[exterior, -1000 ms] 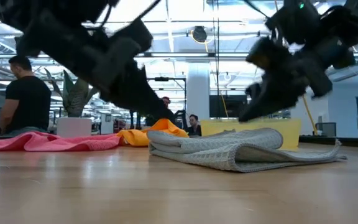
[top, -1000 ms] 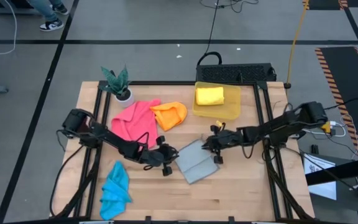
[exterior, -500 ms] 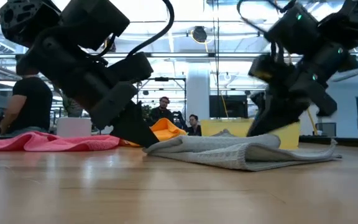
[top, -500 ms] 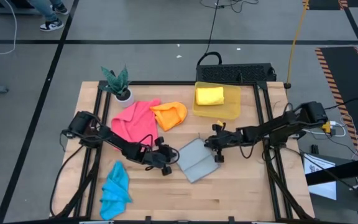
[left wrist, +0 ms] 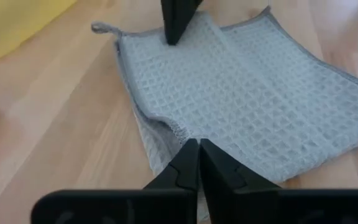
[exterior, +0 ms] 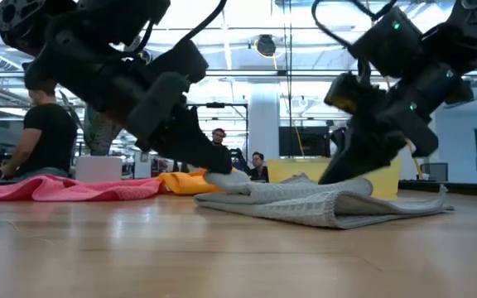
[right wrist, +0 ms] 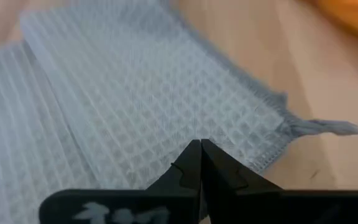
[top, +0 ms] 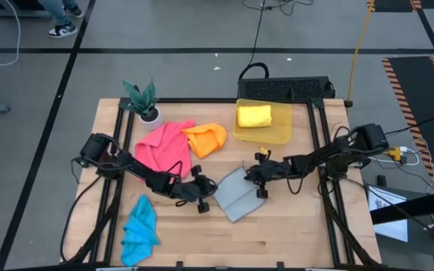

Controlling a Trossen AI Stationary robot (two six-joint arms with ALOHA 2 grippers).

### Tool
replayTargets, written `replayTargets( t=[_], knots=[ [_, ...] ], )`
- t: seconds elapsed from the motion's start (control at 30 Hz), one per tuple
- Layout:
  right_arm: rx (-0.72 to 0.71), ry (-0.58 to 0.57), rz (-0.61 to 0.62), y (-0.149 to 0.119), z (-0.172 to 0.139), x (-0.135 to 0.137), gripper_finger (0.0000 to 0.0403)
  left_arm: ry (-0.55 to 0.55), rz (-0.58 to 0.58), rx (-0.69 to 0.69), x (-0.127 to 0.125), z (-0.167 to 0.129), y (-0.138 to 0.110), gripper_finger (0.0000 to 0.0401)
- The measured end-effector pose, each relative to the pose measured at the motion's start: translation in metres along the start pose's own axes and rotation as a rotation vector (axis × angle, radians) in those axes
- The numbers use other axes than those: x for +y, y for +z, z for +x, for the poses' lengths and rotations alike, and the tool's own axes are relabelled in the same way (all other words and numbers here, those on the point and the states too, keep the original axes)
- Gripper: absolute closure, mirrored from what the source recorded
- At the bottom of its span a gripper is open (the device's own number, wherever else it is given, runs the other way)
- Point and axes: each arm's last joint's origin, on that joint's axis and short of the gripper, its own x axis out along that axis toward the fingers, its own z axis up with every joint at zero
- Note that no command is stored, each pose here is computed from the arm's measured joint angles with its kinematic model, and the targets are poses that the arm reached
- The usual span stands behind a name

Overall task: Fold microfiber towels
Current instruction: Fold the gray kitchen towel

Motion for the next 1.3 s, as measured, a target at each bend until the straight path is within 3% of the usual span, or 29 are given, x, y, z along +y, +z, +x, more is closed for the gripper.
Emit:
replayTargets(
  t=[0.27, 0.7, 1.07, 1.3],
  knots=[
    [0.001, -0.071, -0.048, 0.001, -0.004, 0.001, 0.0403, 0.067, 0.005, 0.108, 0.005, 0.0, -0.012, 0.0383],
    [-0.076, 0.006, -0.085, 0.004, -0.009, 0.031, 0.0403, 0.005, 0.002, -0.048, -0.006, -0.002, 0.002, 0.0391],
    [0.012, -0.01, -0.067, -0.012, 0.006, 0.032, 0.0403, 0.058, 0.009, 0.082, 0.001, -0.002, -0.011, 0.0398],
    [-0.01, -0.004, -0.092, -0.006, -0.001, 0.032, 0.0403, 0.048, 0.004, 0.055, -0.001, -0.01, -0.001, 0.0379]
  ],
)
